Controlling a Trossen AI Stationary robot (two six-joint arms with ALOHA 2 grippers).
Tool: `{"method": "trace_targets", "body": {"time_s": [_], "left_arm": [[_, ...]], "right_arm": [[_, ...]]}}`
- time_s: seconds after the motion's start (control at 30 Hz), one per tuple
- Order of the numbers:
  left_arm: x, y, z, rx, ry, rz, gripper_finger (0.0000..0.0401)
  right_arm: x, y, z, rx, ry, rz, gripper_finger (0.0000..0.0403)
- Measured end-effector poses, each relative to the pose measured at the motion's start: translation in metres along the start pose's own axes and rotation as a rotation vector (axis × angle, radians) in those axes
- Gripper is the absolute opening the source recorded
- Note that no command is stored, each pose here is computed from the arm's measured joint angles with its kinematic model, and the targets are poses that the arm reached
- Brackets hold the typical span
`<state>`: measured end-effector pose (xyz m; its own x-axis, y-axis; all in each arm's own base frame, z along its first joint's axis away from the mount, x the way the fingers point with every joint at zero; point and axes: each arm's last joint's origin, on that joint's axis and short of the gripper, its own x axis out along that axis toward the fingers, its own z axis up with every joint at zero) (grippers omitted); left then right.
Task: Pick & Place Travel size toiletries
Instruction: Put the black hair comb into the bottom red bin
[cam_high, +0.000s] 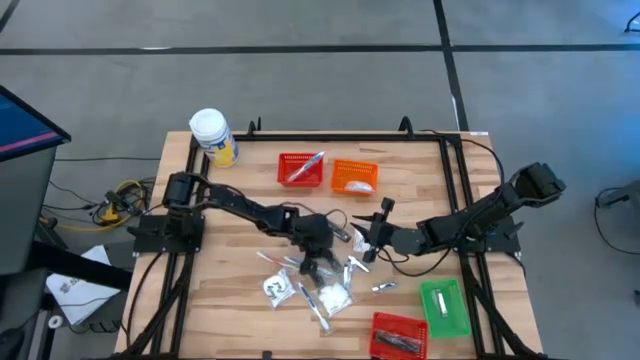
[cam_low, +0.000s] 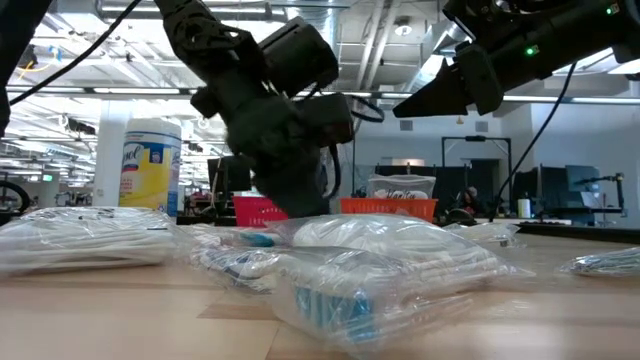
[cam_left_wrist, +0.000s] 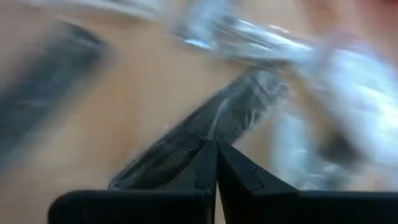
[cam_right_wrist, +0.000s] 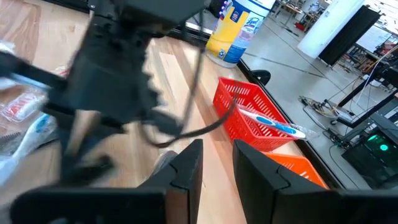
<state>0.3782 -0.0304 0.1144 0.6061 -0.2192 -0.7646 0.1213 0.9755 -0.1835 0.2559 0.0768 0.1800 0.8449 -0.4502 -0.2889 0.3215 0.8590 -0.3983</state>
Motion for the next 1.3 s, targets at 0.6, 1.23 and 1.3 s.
{"method": "trace_targets", "body": {"time_s": [0.6,1.23,1.3], "left_arm": [[-0.016,0.031,-0.002,-0.002,-0.144,0.525,0.0001],[-0.010,0.011,-0.003,0.043,-0.182,0.276,0.0001],[-0.010,0.009,-0.003,0.053,-0.183,0.252,0.0001]], "right_arm": [[0.000,0.000,0.001,0.014,-0.006,0.002,0.0081],[0.000,0.000,0.001,0.012,-0.011,0.001,0.0081],[0.000,0.000,0.001,0.012,-0.011,0.002,0.0081]]}}
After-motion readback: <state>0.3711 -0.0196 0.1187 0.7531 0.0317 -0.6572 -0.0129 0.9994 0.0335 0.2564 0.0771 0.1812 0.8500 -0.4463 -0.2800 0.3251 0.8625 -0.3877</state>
